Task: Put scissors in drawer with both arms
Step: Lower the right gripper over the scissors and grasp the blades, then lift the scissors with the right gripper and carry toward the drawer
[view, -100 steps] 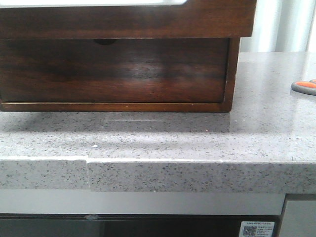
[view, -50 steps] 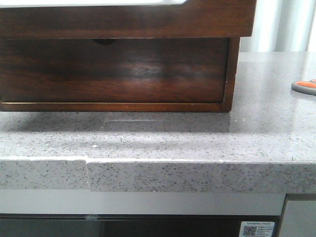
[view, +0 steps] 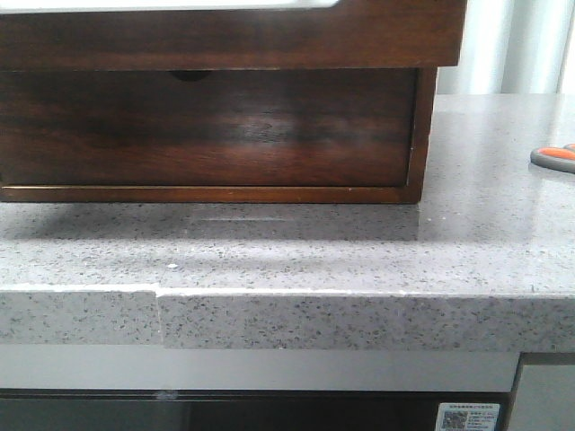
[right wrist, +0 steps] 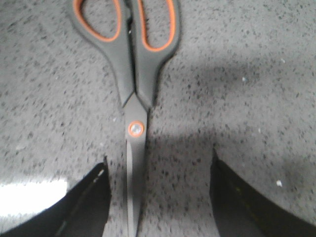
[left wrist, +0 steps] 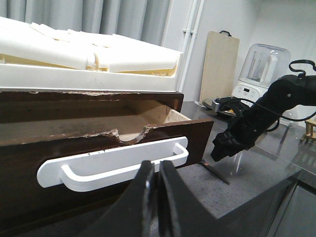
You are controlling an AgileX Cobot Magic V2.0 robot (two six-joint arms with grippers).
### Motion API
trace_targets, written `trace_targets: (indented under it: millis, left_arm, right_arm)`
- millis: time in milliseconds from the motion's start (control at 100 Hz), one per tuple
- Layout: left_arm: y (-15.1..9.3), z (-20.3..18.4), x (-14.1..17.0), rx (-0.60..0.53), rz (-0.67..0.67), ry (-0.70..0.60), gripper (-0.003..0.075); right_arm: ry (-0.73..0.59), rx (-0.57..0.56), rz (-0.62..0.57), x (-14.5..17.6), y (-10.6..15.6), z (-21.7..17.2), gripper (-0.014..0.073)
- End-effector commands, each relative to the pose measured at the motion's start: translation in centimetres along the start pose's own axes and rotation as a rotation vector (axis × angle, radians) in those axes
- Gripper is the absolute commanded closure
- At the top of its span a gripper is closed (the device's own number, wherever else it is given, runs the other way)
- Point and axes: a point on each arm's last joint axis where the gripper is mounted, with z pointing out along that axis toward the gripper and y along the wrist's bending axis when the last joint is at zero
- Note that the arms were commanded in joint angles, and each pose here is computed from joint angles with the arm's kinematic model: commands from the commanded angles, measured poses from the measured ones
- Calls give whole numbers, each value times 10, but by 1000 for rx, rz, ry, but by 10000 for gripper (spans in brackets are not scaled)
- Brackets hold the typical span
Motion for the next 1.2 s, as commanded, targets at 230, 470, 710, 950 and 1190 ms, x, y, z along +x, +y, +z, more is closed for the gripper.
trace_targets:
  millis: [230, 470, 710, 950, 1190]
  left_arm:
    - [-1, -1, -13, 0, -23, -60, 739]
    - [-1, -1, -13, 0, -24, -60, 739]
    - [-2, -1, -13, 6, -36, -65, 739]
    - [-2, -1, -13, 9, -42, -67, 739]
    - [-2, -1, -13, 11, -45, -68, 739]
  right_arm:
    - [-102, -34, 17, -20, 4, 13, 204]
    - [-50, -33, 9, -21, 7, 33, 205]
    - [-77, -42, 7, -25, 9, 40, 205]
    - [-93, -47, 6, -27, 10, 43, 205]
    - [-54, -44, 3, -24, 11, 54, 205]
